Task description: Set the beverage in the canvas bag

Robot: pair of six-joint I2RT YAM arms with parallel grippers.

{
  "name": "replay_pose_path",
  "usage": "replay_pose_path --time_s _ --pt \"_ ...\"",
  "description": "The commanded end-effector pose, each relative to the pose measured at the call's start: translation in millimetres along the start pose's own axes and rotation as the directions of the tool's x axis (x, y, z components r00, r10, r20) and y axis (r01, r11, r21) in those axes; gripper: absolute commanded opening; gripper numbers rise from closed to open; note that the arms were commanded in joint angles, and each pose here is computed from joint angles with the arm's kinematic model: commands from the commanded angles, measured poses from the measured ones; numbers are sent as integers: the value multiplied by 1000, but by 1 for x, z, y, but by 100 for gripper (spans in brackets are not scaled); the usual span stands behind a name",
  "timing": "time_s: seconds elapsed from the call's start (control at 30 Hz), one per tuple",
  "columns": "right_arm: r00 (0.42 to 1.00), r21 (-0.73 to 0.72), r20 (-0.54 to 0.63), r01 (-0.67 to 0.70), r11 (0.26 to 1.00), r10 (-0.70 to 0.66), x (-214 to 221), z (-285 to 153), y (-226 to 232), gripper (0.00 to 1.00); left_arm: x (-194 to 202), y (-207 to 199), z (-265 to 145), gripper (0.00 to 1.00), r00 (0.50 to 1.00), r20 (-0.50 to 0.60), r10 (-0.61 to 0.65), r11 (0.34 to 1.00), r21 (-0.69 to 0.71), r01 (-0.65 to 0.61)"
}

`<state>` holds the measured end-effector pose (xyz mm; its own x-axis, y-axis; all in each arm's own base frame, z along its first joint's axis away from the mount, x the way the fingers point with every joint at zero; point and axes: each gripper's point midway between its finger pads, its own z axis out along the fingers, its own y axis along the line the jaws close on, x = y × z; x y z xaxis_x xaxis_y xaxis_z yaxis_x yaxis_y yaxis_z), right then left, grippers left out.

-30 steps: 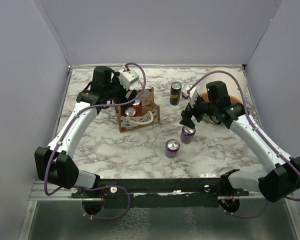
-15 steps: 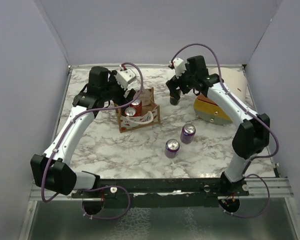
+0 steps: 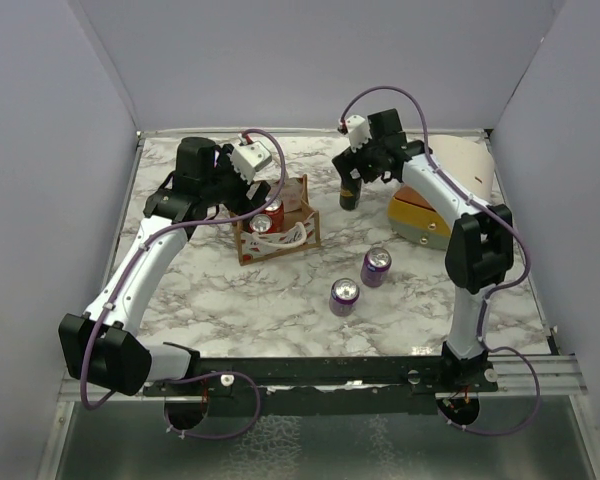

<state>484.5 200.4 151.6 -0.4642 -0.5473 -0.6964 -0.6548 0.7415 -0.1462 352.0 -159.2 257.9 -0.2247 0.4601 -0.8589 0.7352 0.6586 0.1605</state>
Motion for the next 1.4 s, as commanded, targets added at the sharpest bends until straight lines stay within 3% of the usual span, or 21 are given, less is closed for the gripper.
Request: replay_pose_path --time_s 0.0,0.27,0.5,0.93,1.23,1.37 --pt "999 -47 16 -27 999 28 -9 12 1 99 -7 1 -7 82 999 27 18 1000 -8 -18" --pt "999 -117 8 -49 992 50 -11 23 8 85 -5 0 -7 82 999 23 22 1000 0 -22" --pt "999 -115 35 -31 993 35 -20 13 7 56 -5 -3 -9 82 999 21 32 999 12 -32" --pt "984 -83 171 59 995 -44 -61 -42 3 27 0 -44 -27 82 995 38 91 968 230 -98" --pt "956 -113 290 90 989 -54 -100 -96 14 15 25 -78 -48 82 990 22 141 903 406 -138" --pt "915 -187 389 191 963 -106 -122 -131 39 11 40 -92 -48 80 990 23 142 876 462 -137"
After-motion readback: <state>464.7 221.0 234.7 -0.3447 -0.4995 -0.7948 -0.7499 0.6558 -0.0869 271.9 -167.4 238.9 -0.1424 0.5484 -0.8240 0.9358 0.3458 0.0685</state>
